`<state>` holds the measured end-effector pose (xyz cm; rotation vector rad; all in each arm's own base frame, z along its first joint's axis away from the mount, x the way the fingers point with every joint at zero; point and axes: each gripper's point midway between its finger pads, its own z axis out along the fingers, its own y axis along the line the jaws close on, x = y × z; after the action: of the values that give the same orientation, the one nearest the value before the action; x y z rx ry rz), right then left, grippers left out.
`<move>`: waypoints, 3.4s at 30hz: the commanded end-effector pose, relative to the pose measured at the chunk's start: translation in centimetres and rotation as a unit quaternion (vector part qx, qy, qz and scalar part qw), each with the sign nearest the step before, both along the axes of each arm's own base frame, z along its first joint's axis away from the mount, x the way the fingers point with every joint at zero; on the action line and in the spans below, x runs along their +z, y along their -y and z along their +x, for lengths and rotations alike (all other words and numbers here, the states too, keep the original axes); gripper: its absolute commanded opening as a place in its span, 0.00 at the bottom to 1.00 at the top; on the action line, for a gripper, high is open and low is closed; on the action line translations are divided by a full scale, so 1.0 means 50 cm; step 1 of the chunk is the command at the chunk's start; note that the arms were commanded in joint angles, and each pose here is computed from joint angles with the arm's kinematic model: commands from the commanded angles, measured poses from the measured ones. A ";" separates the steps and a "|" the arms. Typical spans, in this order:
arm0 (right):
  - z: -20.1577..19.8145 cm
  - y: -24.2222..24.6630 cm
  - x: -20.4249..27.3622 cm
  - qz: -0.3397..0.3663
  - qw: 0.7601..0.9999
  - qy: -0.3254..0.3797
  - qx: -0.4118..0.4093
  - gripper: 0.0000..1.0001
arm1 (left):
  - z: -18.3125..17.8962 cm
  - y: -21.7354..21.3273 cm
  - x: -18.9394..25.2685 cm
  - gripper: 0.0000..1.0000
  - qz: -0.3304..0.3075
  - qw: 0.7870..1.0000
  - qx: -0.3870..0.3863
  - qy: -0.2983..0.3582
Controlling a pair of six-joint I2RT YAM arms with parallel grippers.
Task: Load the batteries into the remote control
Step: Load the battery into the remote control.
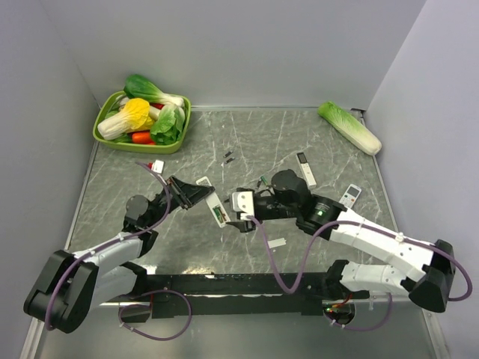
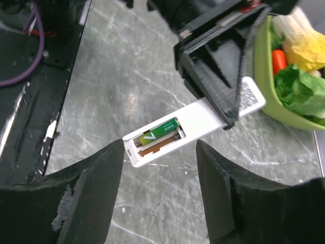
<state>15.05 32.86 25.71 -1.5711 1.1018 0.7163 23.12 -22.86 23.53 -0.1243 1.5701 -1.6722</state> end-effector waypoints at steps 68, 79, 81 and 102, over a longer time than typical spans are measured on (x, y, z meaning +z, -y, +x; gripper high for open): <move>0.021 -0.054 -0.124 -0.119 0.990 -0.034 0.066 0.12 | -0.034 0.004 0.132 0.02 -0.046 0.994 -0.034 0.091; 0.031 -0.039 -0.177 -0.147 0.987 -0.048 0.041 0.08 | -0.055 -0.007 0.175 0.02 -0.065 0.989 -0.031 0.127; 0.031 -0.039 -0.183 -0.147 0.987 -0.054 0.041 0.08 | -0.062 -0.013 0.184 0.02 -0.073 0.988 -0.028 0.135; 0.043 -0.028 -0.239 -0.113 0.989 -0.096 -0.002 0.18 | -0.101 -0.064 0.227 0.02 -0.163 0.973 0.001 0.165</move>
<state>17.50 37.26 20.73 -1.6486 1.0742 0.7863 22.79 -21.67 22.89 -0.2466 1.5671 -1.6680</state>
